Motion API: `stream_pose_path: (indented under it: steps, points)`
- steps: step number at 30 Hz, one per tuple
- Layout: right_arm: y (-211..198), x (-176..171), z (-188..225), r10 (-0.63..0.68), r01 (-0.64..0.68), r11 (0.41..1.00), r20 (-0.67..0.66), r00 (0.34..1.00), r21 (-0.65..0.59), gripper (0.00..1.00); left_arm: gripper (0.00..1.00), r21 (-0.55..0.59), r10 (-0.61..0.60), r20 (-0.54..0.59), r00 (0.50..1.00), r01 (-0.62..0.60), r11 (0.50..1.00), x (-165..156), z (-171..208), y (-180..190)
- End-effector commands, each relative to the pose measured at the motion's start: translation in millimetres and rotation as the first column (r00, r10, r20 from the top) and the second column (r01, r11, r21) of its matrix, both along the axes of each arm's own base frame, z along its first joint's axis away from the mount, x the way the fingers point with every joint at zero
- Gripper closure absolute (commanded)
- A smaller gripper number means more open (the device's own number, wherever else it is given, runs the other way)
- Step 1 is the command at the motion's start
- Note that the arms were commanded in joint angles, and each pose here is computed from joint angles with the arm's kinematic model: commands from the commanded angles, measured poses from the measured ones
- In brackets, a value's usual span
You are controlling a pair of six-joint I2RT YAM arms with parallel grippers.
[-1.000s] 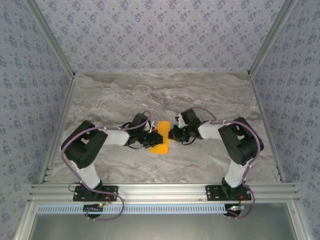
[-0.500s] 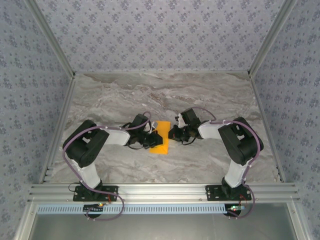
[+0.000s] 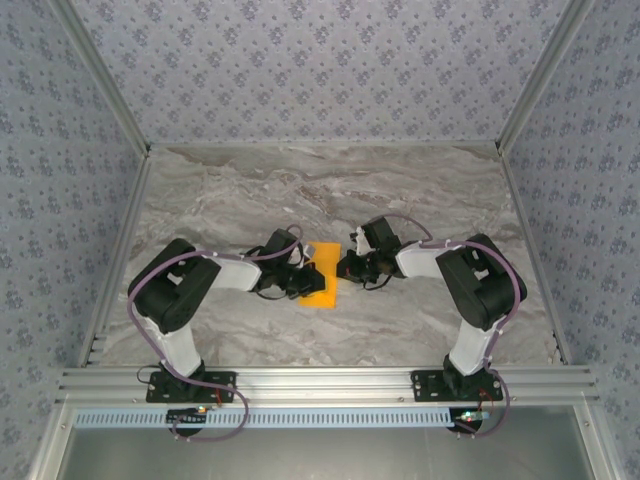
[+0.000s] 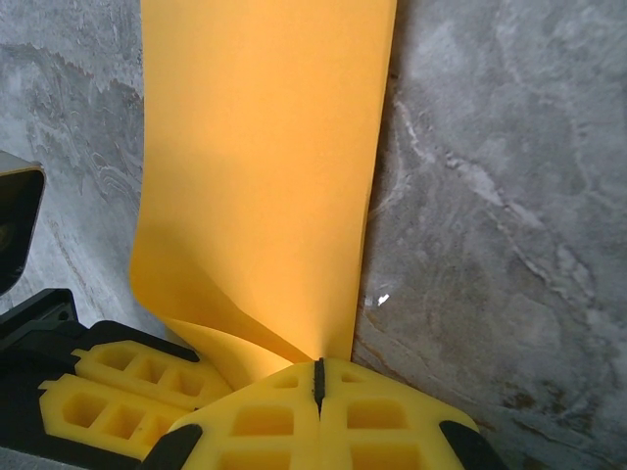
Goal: Fold a paper plane with a square sheet of paper (pick it up from the middle)
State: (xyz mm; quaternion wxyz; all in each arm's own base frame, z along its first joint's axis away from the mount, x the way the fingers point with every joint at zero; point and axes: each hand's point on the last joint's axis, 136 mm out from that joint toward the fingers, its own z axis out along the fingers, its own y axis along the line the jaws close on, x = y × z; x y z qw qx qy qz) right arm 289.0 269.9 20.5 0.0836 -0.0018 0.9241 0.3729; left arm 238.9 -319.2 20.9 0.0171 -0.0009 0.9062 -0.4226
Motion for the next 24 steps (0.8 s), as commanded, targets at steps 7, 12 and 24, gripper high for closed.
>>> stream_pose_path:
  steps: [7,12,24]
  points:
    - [-7,3,3,-0.011,0.011,0.999,0.004,1.0,-0.043,0.94,0.9,0.083,-0.003,-0.023,1.0,0.005,0.996,-7,-18,9]
    - [-17,9,24,-0.041,0.049,0.995,0.086,0.995,-0.092,0.88,0.91,0.112,0.009,-0.036,0.999,-0.005,0.994,-10,-25,13]
    - [19,-9,8,0.063,-0.061,0.996,0.03,0.998,-0.062,1.0,0.92,0.135,0.023,-0.037,0.999,-0.018,0.991,-10,-27,16]
